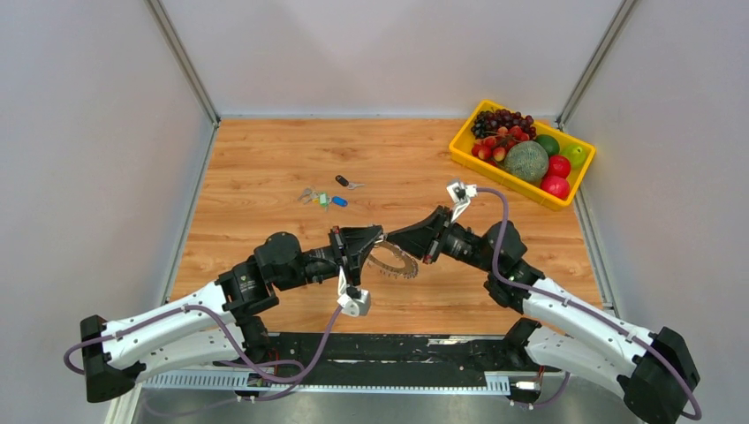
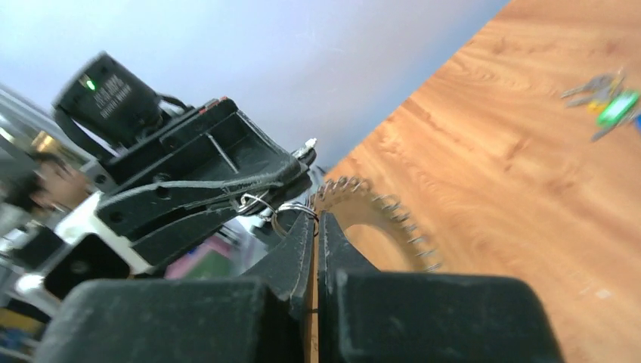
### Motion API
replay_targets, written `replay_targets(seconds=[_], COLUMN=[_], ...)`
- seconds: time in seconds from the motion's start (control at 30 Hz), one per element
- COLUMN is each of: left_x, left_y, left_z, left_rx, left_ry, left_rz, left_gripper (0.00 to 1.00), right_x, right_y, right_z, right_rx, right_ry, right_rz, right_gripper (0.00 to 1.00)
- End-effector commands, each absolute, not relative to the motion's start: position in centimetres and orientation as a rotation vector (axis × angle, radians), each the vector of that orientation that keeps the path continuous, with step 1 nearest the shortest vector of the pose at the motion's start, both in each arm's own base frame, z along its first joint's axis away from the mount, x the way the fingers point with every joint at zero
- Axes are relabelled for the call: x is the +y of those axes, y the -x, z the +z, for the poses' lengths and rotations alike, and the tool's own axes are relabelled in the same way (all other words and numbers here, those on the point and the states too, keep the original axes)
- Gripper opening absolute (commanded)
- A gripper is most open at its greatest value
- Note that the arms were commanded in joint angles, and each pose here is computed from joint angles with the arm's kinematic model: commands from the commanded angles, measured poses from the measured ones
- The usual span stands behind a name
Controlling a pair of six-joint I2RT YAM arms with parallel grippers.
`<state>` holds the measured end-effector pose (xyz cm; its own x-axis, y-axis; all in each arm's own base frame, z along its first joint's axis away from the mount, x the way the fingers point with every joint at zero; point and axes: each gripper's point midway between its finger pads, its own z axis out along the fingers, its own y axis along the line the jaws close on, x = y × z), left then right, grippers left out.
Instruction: Remove the keys from the keyring
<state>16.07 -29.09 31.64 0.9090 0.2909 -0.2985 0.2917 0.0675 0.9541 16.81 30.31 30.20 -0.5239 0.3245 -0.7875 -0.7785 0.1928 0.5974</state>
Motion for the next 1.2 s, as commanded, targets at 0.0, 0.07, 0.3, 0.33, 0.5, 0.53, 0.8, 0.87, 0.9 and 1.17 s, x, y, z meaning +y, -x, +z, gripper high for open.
replay_targets(seconds=[0.0, 0.07, 0.3, 0.33, 0.5, 0.53, 0.8, 0.87, 0.9, 1.17], left_x=[-29.2, -29.3, -29.8, -29.8, -29.4, -29.5, -29.3, -29.3, -29.3, -29.1], left_y=[-14.7, -14.6, -14.6, -14.6, -14.4, -14.3, -13.8, -13.7, -13.7, -13.8], left_z=[35.9, 35.5, 34.8, 34.8, 35.6, 35.6, 36.2, 36.3, 36.3, 36.5], left_rx=[0.372, 0.369, 0.367, 0.368, 0.367, 0.365, 0.350, 0.348, 0.347, 0.348], left_ry=[-1.425, -1.437, -1.463, -1.461, -1.433, -1.430, -1.416, -1.414, -1.413, -1.409], left_rz=[-0.026, -0.030, -0.040, -0.039, -0.050, -0.056, -0.079, -0.081, -0.081, -0.077], left_gripper=[0.00, 0.00, 0.00, 0.00, 0.00, 0.00, 0.00, 0.00, 0.00, 0.00], right_x=[27.1, 26.2, 26.1, 26.2, 25.6, 25.6, 27.9, 28.2, 28.4, 29.8], right_y=[-19.3, -19.9, -21.1, -21.0, -21.4, -21.2, -18.1, -18.1, -18.0, -15.8], right_z=[31.6, 31.3, 29.7, 30.3, 34.4, 35.1, 34.7, 33.9, 33.7, 32.5], right_rx=[1.498, 1.506, 1.698, 1.692, 1.556, 1.517, 1.243, 1.219, 1.198, 1.133], right_ry=[-0.204, -0.376, -0.776, -0.727, -0.173, -0.056, 0.683, 0.771, 0.814, 1.023], right_rz=[1.739, 1.780, 1.819, 1.804, 1.442, 1.377, 1.110, 1.057, 1.031, 1.092], right_gripper=[0.00, 0.00, 0.26, 0.53, 0.87, 0.81, 0.55, 0.51, 0.50, 0.48])
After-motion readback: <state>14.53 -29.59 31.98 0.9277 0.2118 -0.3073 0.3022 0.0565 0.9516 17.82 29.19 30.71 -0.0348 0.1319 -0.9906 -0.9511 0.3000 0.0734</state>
